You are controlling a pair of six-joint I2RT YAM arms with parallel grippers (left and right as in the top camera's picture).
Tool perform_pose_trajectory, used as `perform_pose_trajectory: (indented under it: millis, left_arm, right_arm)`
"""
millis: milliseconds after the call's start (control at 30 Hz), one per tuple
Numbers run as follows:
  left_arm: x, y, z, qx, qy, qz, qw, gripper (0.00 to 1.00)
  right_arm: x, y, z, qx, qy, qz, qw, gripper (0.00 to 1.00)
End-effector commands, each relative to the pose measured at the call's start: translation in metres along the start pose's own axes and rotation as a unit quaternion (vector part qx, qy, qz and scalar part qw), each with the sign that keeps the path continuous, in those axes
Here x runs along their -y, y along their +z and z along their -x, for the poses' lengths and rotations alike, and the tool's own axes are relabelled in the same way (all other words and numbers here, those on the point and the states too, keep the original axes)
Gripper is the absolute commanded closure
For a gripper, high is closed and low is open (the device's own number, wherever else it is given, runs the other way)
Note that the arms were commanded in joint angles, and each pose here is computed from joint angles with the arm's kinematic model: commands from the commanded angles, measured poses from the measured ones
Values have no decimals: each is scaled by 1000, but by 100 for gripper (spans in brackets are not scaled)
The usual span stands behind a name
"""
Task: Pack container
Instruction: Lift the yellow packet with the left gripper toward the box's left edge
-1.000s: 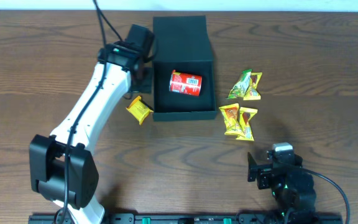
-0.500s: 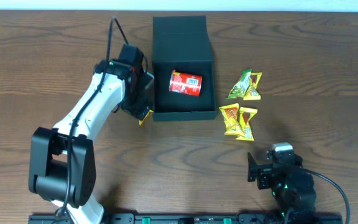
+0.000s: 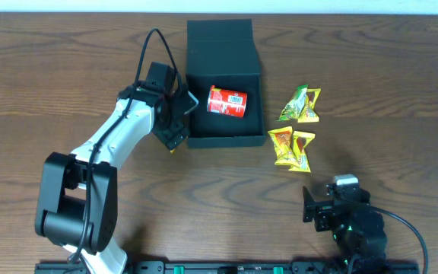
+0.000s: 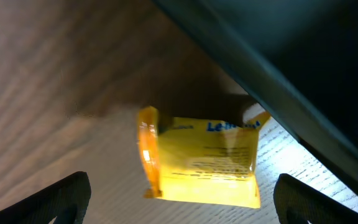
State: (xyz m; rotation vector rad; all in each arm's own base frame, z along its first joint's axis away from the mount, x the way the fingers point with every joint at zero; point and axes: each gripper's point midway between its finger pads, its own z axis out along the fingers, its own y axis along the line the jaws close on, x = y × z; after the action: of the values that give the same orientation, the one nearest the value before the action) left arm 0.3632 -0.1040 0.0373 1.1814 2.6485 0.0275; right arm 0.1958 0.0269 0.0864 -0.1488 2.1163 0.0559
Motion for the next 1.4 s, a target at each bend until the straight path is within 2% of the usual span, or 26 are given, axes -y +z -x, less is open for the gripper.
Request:
perform_pose_trajectory:
  millis: [0,367,767,867,900,1000,1200,1367]
  left_arm:
    - [11,9,-9,-8,10,-23,1000,5]
    - [18,19,-3,19,11,-41,999,5]
    - [17,42,-15,-10,6,-49,999,5]
    - [12,45,-19,-12,-2,-49,999,0]
    - [10,45,-19,-11,-4,-47,999,5]
    - [5,45,-19,-7,-9,-43,999,10]
    - [5,45,-19,-5,-10,-44,999,27]
    - [5,45,-18,-5,-9,-44,999,34]
  right_arm:
    - [2,2,-4,-4,7,-5,1000,1]
    - [2,2,-4,-4,7,-5,1000,1]
    - [2,2,-4,-4,7,-5,1000,1]
    - [2,2,-4,-4,7,-5,1000,1]
    - [2,2,-4,-4,7,-5,1000,1]
    - [2,2,-4,-4,7,-5,1000,1]
    - [2,2,-4,-4,7,-5,1000,1]
    - [2,2,-4,-4,7,-5,1000,1]
